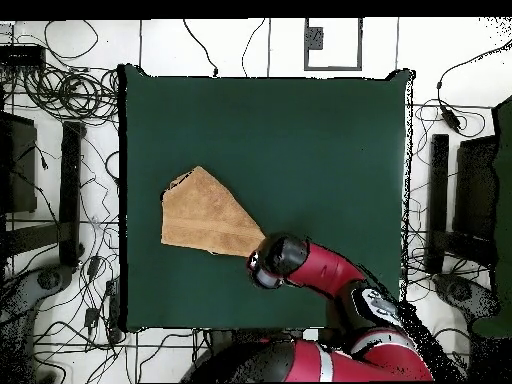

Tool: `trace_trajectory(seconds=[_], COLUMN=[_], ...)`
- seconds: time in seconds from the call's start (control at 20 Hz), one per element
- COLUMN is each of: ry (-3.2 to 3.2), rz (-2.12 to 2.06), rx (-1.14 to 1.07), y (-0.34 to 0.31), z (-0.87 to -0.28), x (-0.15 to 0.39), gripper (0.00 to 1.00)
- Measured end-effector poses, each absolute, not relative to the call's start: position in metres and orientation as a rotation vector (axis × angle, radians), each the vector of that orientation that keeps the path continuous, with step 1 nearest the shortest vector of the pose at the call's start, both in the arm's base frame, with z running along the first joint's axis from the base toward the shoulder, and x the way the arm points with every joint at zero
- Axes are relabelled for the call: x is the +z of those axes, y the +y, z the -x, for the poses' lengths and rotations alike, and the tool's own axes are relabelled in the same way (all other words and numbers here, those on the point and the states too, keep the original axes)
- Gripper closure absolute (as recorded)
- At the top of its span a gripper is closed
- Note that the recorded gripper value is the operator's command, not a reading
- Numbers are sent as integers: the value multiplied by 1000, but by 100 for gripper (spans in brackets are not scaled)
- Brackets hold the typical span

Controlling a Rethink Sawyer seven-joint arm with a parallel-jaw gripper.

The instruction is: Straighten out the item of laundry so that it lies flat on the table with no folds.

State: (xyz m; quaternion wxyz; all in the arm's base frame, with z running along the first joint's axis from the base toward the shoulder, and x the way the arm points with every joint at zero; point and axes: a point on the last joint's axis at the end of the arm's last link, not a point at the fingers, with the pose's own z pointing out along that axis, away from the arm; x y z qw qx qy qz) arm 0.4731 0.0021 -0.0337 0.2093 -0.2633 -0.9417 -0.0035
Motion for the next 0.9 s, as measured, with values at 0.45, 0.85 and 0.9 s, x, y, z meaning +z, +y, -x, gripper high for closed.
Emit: trace_trajectory(seconds=[0.45, 0.85, 0.9], ry=[-2819, -2800, -2793], rz=[810, 910, 925], rx=[-4, -110, -130], y=[-7, -24, -26], z=[-485, -490, -490], x=[-41, -43, -43], gripper=[0, 0, 0])
